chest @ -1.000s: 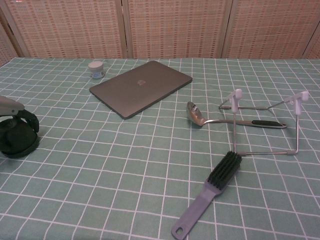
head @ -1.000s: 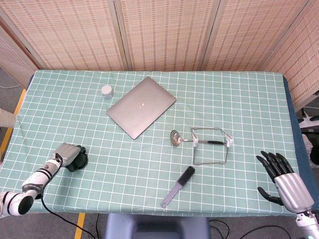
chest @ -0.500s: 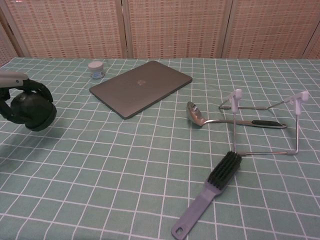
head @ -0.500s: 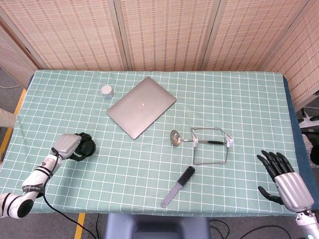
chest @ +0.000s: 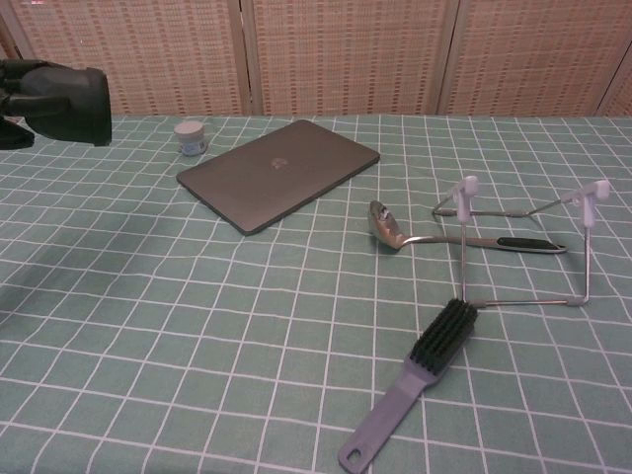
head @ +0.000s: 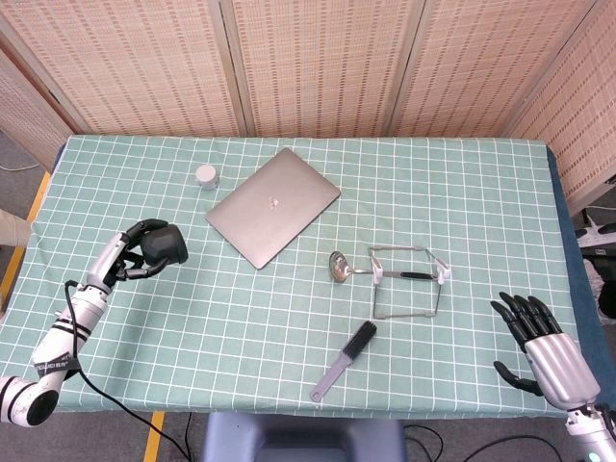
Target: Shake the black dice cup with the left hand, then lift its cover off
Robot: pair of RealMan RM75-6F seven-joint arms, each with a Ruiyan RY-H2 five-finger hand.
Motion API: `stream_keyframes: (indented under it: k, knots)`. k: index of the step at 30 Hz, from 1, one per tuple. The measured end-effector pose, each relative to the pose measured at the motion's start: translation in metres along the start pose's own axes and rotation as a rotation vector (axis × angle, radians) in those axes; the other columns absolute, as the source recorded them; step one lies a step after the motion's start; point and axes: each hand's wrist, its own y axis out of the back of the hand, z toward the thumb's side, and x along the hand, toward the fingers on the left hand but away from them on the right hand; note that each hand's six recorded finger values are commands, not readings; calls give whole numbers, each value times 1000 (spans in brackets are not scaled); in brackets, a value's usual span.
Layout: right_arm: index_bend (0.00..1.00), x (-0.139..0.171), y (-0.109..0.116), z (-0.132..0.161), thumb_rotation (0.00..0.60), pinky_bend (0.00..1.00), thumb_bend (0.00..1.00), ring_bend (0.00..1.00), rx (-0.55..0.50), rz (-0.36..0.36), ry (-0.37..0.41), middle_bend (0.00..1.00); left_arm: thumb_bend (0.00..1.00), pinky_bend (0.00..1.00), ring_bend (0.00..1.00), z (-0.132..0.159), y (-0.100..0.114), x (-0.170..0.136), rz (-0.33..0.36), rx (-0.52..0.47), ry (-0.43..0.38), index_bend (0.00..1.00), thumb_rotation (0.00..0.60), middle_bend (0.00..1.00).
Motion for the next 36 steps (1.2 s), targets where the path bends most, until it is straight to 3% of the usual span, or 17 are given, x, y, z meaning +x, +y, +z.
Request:
stream_keyframes:
  k: [4, 8, 11, 21, 25, 29, 36]
  knots:
    - [0, 0, -1, 0, 600, 0, 210, 0, 1, 4, 0, 0, 680, 1000, 750, 0, -3, -2, -39, -21, -11, 810, 600, 844]
    - [0, 0, 1, -1, 600, 0, 210, 0, -3, -1, -1, 0, 675, 1000, 750, -5, -9, -4, -92, 140, -9, 813, 600, 848]
    - [0, 0, 2, -1, 600, 0, 210, 0, -1, -3, -2, 0, 677, 1000, 750, -10, -10, -4, -113, 361, -17, 812, 600, 849]
    - [0, 0, 1, 0, 600, 0, 210, 0, -8, -1, 2, 0, 653, 1000, 751, -29, -22, 1, -203, 1303, -21, 812, 600, 851]
    - [0, 0, 1, 0, 600, 0, 210, 0, -10, 4, 4, 0, 650, 1000, 751, -32, -27, 8, -244, 1565, 7, 811, 600, 850]
    - [0, -1, 2, -1, 600, 0, 210, 0, -14, 1, 2, 0, 649, 1000, 748, -33, -33, 14, -277, 1690, 64, 811, 600, 849]
    - [0, -2, 0, -2, 600, 0, 210, 0, -14, 6, 3, 0, 635, 969, 728, -35, -57, 22, -376, 1654, 153, 808, 600, 845]
